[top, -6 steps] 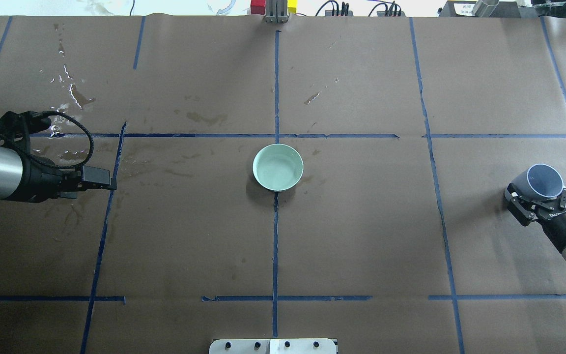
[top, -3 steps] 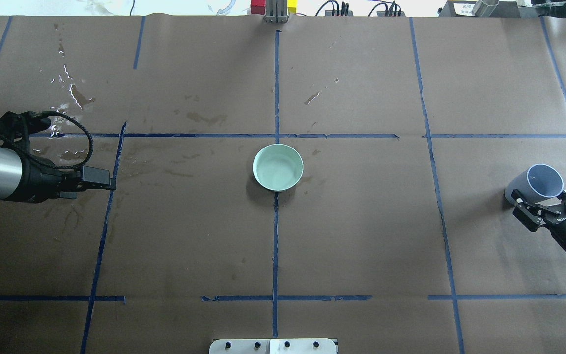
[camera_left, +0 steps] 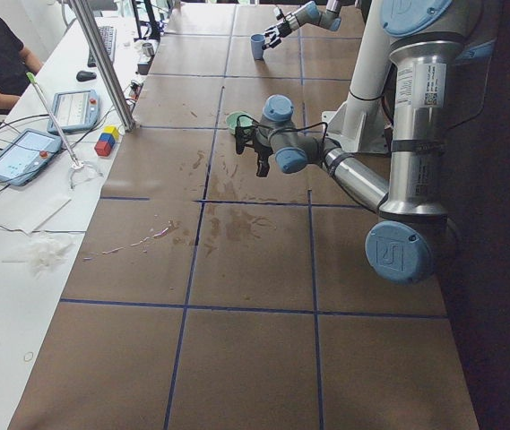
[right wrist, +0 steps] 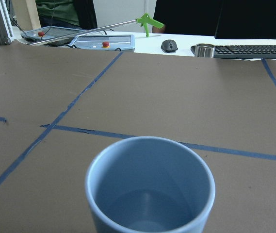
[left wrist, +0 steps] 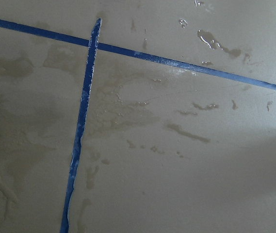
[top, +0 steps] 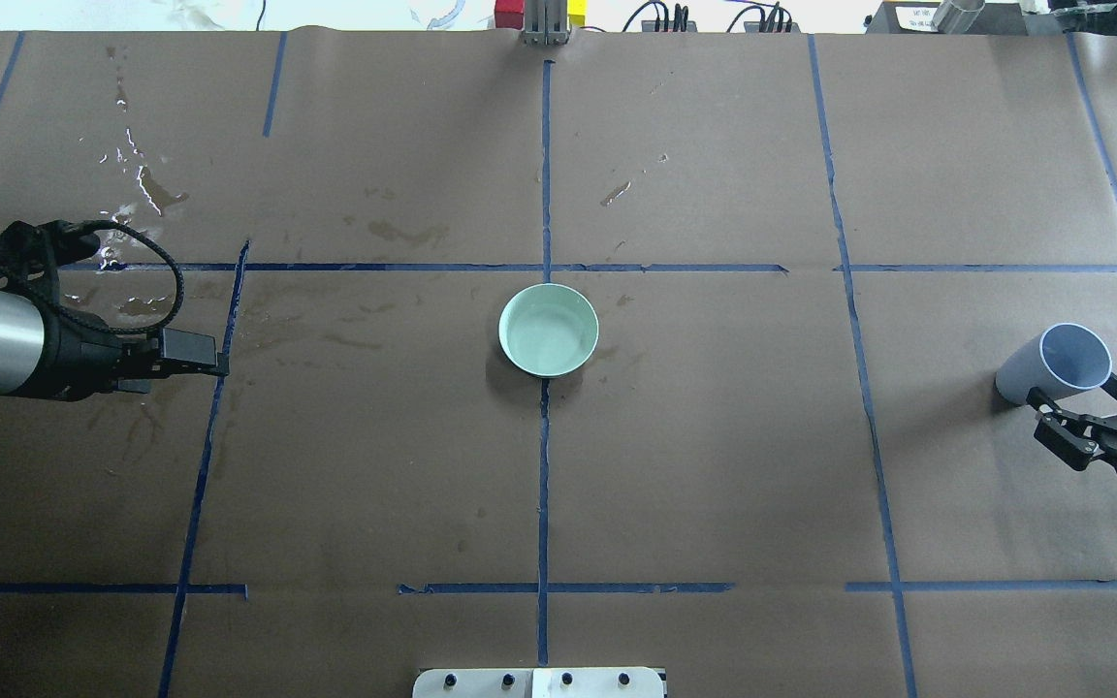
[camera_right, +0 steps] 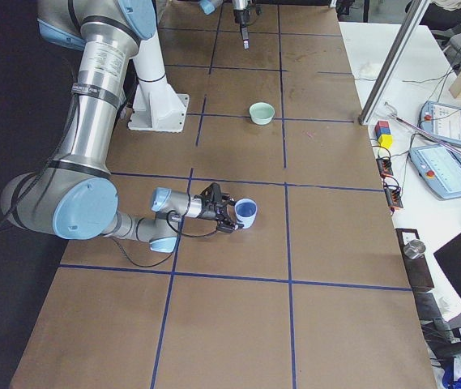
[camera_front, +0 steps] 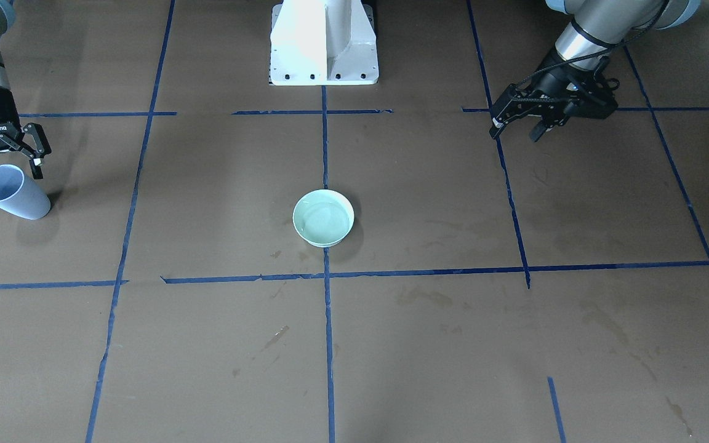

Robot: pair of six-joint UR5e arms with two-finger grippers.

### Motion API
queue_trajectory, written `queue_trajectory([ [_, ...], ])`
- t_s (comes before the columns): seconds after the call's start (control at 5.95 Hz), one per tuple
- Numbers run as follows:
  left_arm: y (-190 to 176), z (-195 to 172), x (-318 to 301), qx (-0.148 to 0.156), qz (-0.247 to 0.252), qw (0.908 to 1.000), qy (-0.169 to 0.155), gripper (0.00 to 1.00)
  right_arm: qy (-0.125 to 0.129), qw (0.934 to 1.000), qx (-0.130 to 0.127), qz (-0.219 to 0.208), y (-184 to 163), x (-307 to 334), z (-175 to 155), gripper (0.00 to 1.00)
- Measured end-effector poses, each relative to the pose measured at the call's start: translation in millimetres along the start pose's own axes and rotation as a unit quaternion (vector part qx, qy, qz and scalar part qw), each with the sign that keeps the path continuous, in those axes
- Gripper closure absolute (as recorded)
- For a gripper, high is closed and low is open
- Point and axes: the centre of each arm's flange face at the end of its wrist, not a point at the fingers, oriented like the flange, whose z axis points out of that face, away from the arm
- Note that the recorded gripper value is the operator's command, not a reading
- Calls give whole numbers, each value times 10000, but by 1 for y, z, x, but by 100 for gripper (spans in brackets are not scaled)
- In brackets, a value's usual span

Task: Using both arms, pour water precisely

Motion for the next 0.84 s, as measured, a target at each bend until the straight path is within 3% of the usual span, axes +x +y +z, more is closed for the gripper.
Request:
queue_trajectory([
  [0.5,0,13,8,-70,-9,10000,-14,0,-385,9965,-739,-22,-1,36,-41,0],
  [0.84,-7,29,57,-236,-103,9994,-234,0,-612,9914,-1159,35,-1,57,-61,0],
])
